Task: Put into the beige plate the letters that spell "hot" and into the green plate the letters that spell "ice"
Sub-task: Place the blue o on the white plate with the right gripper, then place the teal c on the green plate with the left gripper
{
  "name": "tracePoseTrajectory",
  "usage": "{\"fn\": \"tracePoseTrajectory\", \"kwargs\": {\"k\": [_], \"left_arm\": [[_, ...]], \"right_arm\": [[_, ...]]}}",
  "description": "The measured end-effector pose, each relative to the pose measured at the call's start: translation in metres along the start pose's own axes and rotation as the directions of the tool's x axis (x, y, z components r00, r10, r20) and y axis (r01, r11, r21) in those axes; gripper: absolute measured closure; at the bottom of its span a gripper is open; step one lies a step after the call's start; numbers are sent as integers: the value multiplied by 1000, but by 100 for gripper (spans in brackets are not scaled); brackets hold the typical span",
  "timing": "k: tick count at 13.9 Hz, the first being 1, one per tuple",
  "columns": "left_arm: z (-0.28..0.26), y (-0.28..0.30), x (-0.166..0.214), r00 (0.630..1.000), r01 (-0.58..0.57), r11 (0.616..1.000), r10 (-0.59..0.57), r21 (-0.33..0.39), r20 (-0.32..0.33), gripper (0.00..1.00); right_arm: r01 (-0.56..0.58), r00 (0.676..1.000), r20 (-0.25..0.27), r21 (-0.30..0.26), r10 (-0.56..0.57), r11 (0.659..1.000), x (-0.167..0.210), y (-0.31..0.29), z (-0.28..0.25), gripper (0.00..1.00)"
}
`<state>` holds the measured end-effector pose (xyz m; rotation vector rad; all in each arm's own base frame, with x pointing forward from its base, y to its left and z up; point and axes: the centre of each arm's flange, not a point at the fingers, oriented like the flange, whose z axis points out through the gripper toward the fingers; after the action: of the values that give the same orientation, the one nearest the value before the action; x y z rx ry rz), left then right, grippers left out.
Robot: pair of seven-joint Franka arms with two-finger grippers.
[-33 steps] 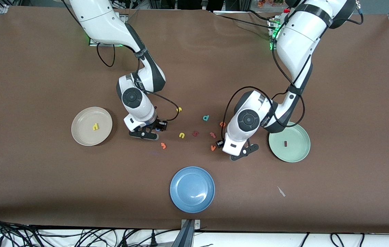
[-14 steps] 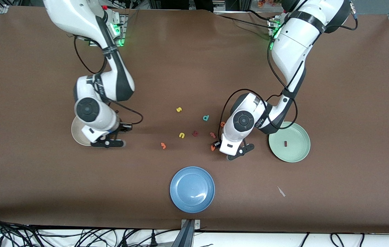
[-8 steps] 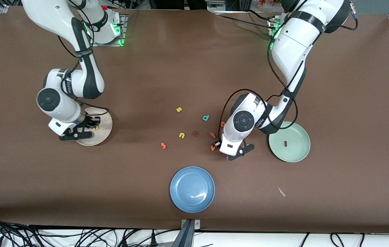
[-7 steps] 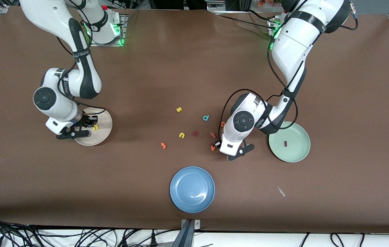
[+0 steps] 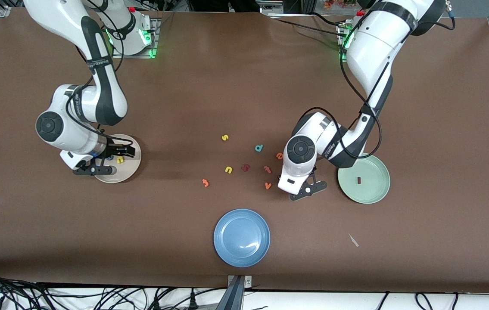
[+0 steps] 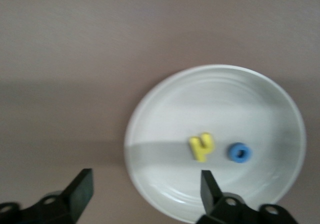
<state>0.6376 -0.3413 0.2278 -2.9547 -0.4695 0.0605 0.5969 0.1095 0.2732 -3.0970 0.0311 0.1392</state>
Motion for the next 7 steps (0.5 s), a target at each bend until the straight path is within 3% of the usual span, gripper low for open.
{"fn": "tracePoseTrajectory", "kwargs": {"k": [7], "left_arm": [[-42, -74, 38, 978, -204, 977, 200, 60, 59, 76]], "right_arm": [[102, 993, -58, 4, -102, 995, 36, -126, 15, 0]]}}
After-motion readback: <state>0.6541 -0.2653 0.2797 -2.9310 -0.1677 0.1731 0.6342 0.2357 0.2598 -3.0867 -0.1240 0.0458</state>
